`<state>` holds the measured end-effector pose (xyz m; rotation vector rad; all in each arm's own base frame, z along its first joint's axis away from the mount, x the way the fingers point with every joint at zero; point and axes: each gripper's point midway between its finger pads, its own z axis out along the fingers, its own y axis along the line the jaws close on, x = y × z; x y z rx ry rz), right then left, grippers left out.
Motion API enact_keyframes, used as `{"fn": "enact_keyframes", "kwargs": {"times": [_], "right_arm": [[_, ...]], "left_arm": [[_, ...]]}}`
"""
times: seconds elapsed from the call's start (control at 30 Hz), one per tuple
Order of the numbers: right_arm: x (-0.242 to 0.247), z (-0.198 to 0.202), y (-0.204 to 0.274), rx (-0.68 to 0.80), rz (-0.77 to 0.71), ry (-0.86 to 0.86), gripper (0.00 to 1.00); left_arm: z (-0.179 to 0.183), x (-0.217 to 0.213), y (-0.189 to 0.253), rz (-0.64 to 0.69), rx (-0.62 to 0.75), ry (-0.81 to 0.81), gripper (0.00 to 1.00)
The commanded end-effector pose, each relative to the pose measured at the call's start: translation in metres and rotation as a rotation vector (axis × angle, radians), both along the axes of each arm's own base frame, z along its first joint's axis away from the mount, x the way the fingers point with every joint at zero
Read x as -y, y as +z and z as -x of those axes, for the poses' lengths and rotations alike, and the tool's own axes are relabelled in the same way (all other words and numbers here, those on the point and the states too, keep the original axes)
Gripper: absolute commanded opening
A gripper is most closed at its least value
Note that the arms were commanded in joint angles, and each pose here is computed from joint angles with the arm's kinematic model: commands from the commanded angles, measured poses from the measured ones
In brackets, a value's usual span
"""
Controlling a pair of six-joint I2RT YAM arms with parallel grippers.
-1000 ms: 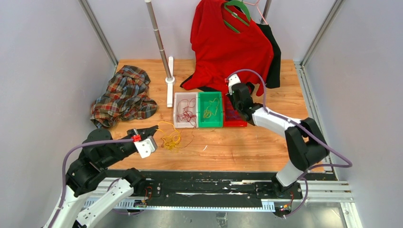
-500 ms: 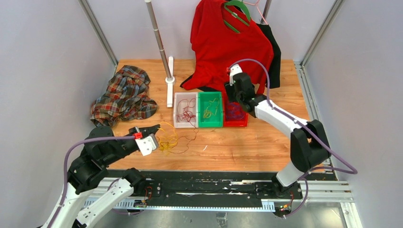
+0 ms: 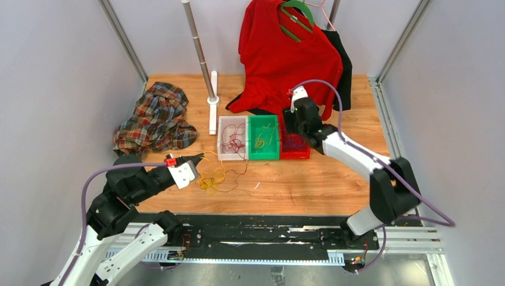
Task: Untangle the cables
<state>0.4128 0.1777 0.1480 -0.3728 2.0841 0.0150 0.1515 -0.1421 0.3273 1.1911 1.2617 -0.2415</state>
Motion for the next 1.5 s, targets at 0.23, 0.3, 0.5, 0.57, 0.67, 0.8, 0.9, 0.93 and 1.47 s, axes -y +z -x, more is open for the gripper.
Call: {"fn": "enact_keyframes", "kwargs": {"times": [0.23, 0.3, 0.5, 0.57, 0.67, 0.8, 0.9, 0.93, 1.47], "right_arm": [[-0.134, 0.168, 0.173, 0.291, -0.463, 0.534, 0.65], [-0.151, 0.191, 0.183, 0.306, -0.471, 0.608, 0.65], [-0.208, 0.258, 0.202, 0.332, -0.545, 0.947, 0.62], [-0.22, 0.264, 0.202, 0.326, -0.553, 0.994, 0.63], [-0.236, 0.262, 0.196, 0.31, -0.528, 1.022, 0.64], [-0.252, 0.258, 0.193, 0.335, -0.523, 1.035, 0.63], [-0.26, 0.244, 0.189, 0.345, -0.517, 0.97, 0.6], [-0.261, 0.238, 0.186, 0.35, -0.508, 0.943, 0.58], [-0.25, 0.205, 0.131, 0.336, -0.579, 0.758, 0.38]], "left_arm": [[0.001, 0.016, 0.024, 0.163, -0.054, -0.028, 0.01], [0.002, 0.017, 0.027, 0.169, -0.058, -0.034, 0.01], [-0.01, 0.016, 0.032, 0.187, -0.103, 0.028, 0.01], [-0.011, 0.015, 0.033, 0.187, -0.114, 0.039, 0.01], [-0.009, 0.016, 0.037, 0.196, -0.127, 0.033, 0.01], [-0.006, 0.018, 0.035, 0.191, -0.15, 0.018, 0.0], [-0.004, 0.019, 0.033, 0.186, -0.164, 0.01, 0.0], [-0.004, 0.019, 0.033, 0.184, -0.165, 0.007, 0.0], [0.03, 0.028, 0.084, 0.236, -0.152, -0.149, 0.01]]}}
